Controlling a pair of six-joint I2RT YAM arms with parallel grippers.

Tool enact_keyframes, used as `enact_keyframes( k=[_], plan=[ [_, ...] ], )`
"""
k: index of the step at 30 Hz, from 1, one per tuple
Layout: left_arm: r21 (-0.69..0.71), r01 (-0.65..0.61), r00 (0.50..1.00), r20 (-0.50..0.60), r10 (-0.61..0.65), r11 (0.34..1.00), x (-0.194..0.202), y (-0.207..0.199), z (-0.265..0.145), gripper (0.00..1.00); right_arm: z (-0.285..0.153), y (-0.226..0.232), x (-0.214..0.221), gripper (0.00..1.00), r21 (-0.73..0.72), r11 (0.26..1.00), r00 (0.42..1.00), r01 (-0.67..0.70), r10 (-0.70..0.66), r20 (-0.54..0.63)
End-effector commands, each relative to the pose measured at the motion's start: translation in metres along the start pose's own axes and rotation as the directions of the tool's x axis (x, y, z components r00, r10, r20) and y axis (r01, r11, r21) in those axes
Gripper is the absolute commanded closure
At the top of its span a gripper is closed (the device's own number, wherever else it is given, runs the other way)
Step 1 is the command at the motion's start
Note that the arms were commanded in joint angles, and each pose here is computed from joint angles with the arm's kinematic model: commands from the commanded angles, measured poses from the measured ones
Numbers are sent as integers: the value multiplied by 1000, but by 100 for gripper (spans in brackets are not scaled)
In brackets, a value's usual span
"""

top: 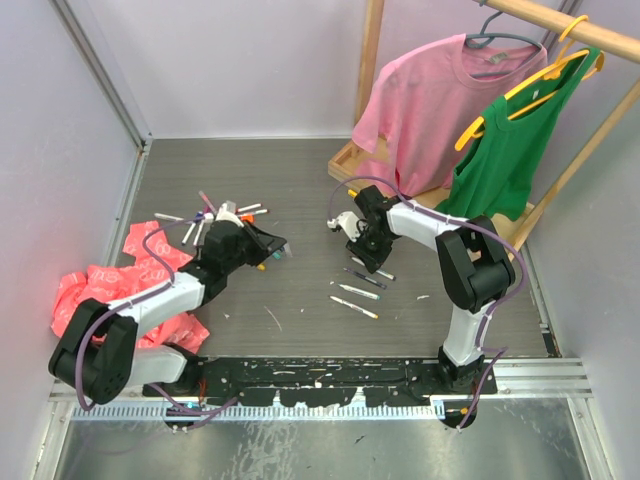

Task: Open the pen caps
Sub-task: Place the pen at the center of the board, then place the pen cap at the center of the board.

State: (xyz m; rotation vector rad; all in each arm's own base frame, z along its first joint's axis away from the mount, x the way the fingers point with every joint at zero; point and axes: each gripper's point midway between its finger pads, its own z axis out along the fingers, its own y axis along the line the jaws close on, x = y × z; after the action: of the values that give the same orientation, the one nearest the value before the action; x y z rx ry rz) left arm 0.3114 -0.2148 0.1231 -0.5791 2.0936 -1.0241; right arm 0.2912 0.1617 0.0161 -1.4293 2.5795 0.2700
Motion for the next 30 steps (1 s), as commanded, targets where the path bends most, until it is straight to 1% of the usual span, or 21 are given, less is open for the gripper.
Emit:
enact_keyframes(
  k=[1,13,17,22,25,30],
  plan=[
    [56,-29,999,40,27,998,-11,-29,3,100,-14,-4,-13,70,24,1000,999,14,-15,52],
    [-50,-70,997,16,71,996,4,-20,27,100,-36,-5,-28,65,64,998,989,28,-37,140],
    [-133,-87,996,-14,86,987,9,-15,40,99,-44,-6,-33,65,82,996,984,32,-46,171],
    [-263,-114,992,-85,95,958,20,-1,59,100,-53,-9,-39,64,117,993,975,32,-57,214],
    [-324,-124,990,-109,93,938,23,4,69,100,-60,-12,-44,64,144,989,967,27,-62,246],
    [-380,-149,986,-123,109,913,21,7,82,98,-75,-19,-50,63,192,981,950,5,-65,304]
  ],
)
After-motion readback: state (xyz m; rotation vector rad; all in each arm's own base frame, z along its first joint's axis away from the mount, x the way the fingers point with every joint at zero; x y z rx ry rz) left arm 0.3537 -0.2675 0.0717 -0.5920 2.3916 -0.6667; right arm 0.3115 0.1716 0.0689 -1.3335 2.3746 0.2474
